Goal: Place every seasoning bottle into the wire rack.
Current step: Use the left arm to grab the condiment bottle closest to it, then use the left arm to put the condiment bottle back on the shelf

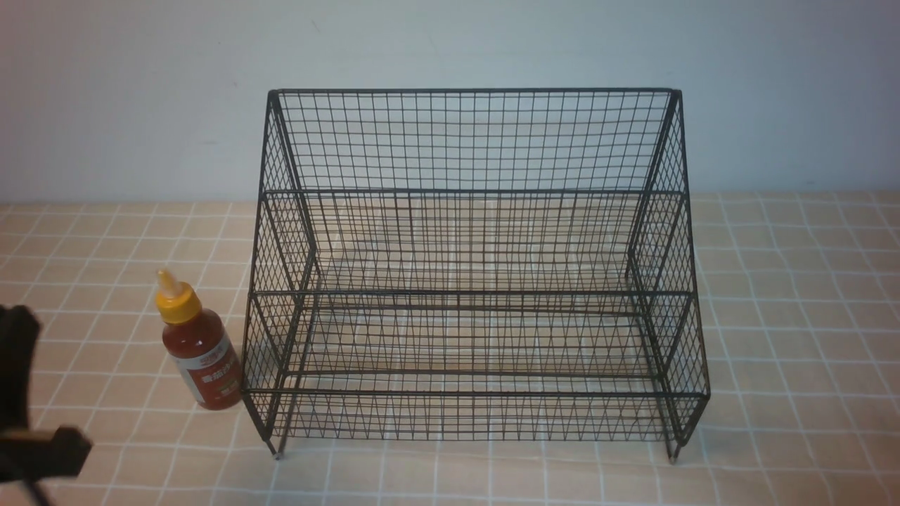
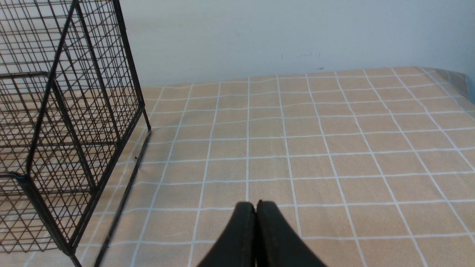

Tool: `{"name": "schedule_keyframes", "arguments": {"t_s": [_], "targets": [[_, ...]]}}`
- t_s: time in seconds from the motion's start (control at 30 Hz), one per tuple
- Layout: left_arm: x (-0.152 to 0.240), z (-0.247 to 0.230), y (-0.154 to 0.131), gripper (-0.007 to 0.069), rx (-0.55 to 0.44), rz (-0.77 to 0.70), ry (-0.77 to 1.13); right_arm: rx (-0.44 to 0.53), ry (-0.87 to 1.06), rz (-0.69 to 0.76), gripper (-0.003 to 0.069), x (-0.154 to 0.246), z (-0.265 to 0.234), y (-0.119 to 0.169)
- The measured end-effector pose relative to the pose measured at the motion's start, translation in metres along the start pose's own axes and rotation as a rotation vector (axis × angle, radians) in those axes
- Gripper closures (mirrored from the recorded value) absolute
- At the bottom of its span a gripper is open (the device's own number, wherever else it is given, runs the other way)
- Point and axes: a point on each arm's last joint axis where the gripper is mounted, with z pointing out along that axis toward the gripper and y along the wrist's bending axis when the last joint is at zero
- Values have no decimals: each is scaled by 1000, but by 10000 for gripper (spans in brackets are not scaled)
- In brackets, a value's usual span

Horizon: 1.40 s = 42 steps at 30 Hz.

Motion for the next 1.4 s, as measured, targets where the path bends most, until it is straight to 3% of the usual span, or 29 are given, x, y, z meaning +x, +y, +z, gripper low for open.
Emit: {"name": "schedule_keyframes", "arguments": {"t_s": [0.13,0.37,0.5,0.7,0.83,0.87,1.03,1.4], "targets": [[7,29,2,445,-29,-53,99,0,0,0,673,0,0,0],[16,67,2,258,59,-73,91,0,0,0,673,0,0,0],[29,90,4,206,77,-71,114,0,0,0,673,0,0,0],[46,111,7,202,64,-16,132,0,0,0,673,0,0,0],[59,119,10,295,58,-21,162,0,0,0,673,0,0,0],[62,120,11,364,60,-23,163,0,0,0,673,0,0,0],[58,119,10,366,63,-19,141,0,0,0,673,0,0,0],[-20,74,0,366,59,132,71,0,0,0,673,0,0,0]]}}
